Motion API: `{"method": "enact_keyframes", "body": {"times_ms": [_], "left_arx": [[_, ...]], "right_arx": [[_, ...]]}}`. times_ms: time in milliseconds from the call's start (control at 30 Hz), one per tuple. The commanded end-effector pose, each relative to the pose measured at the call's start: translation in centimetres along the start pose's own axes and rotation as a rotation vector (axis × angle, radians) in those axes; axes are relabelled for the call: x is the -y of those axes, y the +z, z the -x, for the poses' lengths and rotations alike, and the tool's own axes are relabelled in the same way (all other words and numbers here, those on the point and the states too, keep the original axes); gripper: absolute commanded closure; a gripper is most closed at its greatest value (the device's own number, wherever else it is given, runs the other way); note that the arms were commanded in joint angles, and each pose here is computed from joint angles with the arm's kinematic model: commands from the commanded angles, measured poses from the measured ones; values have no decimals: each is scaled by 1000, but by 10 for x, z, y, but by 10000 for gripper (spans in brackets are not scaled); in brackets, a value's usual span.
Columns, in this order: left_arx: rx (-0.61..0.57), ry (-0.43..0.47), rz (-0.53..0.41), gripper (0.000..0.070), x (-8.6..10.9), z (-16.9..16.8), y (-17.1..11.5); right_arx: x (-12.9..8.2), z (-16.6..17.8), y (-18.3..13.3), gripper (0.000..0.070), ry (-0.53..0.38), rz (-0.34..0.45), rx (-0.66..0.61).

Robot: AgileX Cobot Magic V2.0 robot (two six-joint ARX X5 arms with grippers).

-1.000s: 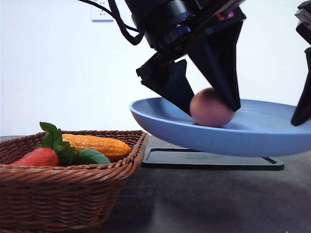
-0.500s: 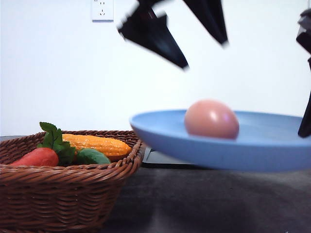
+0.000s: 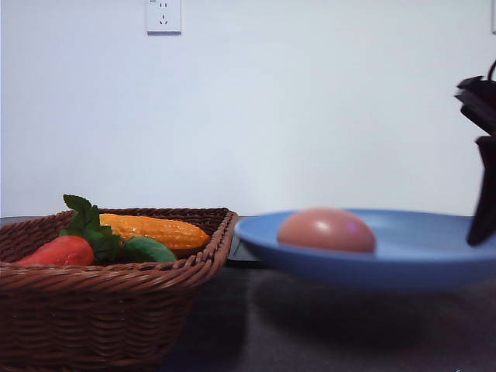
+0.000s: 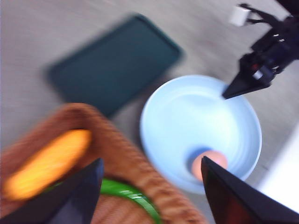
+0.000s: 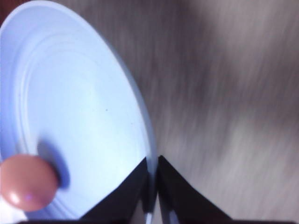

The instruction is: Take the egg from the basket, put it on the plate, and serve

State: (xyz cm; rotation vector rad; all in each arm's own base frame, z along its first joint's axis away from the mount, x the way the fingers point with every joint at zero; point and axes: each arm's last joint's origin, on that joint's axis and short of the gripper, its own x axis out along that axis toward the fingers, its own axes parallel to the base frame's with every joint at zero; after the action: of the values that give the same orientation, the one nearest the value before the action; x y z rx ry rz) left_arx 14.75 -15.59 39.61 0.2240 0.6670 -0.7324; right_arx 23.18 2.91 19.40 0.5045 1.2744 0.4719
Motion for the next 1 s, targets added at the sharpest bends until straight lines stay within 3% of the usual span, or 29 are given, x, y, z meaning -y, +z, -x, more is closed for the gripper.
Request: {"method": "enact_keyframes", "body": {"times_ms": [0,267,567,967], "left_arx": [[48,30,6,273,-2,14,4],[148,161,36,274,-12,60,-9],[193,207,54,274,-14,83,-19],[176,206,69,274,-15,84,-22]], "right_arx": [[-1,0,17,700,14,28,18],[8,-9,89,700,7,22,70],[22,-40,153,700,7,-2,64],[37,-61,175,698,0,-48,38]]}}
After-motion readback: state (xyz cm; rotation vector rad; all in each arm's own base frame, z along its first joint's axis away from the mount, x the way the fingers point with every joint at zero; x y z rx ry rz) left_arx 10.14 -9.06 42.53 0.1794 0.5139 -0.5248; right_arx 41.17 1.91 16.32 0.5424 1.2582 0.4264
